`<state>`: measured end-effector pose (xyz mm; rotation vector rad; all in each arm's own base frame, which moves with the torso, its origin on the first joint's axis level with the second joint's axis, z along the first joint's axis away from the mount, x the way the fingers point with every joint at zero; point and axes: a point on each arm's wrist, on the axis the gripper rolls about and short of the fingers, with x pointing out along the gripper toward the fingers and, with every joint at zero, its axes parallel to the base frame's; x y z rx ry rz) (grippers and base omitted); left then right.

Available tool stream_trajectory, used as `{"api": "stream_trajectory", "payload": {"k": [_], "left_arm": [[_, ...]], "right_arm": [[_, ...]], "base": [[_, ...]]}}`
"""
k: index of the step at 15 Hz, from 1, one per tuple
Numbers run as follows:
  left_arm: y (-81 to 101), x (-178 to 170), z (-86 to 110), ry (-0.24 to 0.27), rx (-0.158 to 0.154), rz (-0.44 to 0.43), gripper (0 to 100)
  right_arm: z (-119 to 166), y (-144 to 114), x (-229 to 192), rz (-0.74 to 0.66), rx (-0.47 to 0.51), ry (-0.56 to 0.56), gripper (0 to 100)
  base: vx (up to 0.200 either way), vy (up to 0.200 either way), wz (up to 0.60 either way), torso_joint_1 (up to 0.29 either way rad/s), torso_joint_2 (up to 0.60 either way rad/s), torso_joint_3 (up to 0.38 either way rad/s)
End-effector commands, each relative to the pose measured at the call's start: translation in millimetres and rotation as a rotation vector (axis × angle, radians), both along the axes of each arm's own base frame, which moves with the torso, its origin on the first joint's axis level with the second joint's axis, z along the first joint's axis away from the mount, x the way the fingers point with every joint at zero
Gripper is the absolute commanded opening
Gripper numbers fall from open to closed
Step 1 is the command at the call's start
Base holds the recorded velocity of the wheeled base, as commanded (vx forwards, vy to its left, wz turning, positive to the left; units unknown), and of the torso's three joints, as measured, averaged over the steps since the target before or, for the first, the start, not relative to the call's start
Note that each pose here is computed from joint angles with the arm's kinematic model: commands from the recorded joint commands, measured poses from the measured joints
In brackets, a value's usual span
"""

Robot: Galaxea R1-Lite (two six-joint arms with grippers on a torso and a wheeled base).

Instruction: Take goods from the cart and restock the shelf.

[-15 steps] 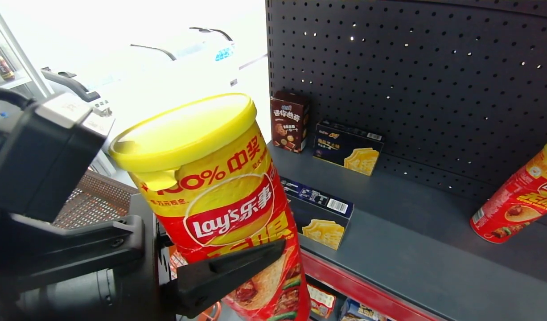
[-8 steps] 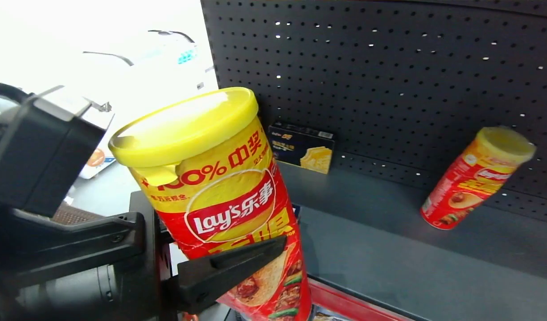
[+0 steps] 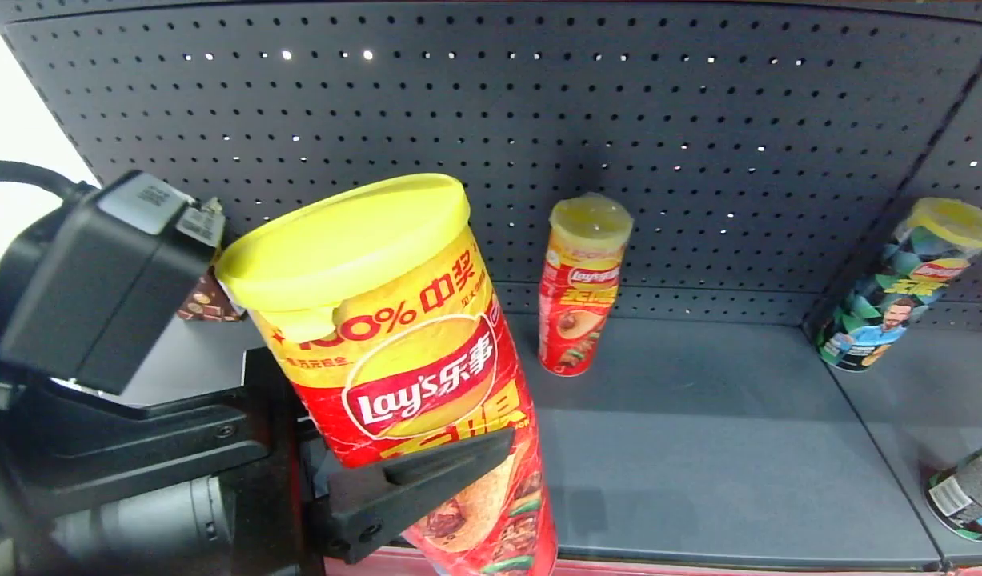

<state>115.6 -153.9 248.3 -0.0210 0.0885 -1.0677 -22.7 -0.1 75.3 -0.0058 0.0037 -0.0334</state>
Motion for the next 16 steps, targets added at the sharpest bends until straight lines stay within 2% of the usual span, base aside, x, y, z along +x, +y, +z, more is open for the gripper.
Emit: {"api": "stream_trajectory", "payload": {"k": [1, 4, 9, 11, 13, 15, 16], "left_arm": [[1.8, -0.4, -0.7, 0.0, -0.001, 0.004, 0], [2.6, 0.1, -0.4, -0.001, -0.002, 0.009, 0], [7.9, -0.1, -7.6, 0.008, 0.014, 0.025, 0], [8.4, -0.5, -3.5, -0.013, 0.007, 0.026, 0], [7.3, 1.6, 1.0, -0.086, -0.002, 0.03, 0], [7.3, 4.0, -0.3, -0.085, 0.003, 0.044, 0], [10.0, 6.9, 1.9, -0.093, -0.001, 0.073, 0]], "right_arm": [[-0.1, 0.0, 0.1, 0.001, -0.002, 0.003, 100], [0.1, 0.0, 0.1, 0.0, -0.002, 0.001, 100], [-0.1, 0.0, 0.1, 0.0, 0.0, 0.003, 100], [-0.1, 0.0, 0.1, 0.0, -0.002, 0.003, 100], [-0.1, 0.0, 0.1, 0.001, -0.002, 0.003, 100], [-0.1, -0.1, 0.4, 0.006, -0.003, 0.009, 100], [0.3, 0.9, 0.3, 0.052, -0.018, 0.007, 100]], "base": [[0.0, 0.0, 0.0, 0.0, 0.0, 0.0], [0.0, 0.0, 0.0, 0.0, 0.0, 0.0], [0.0, 0.0, 0.0, 0.0, 0.0, 0.0], [0.0, 0.0, 0.0, 0.0, 0.0, 0.0], [0.0, 0.0, 0.0, 0.0, 0.0, 0.0], [0.0, 0.0, 0.0, 0.0, 0.0, 0.0], [0.0, 0.0, 0.0, 0.0, 0.0, 0.0]]}}
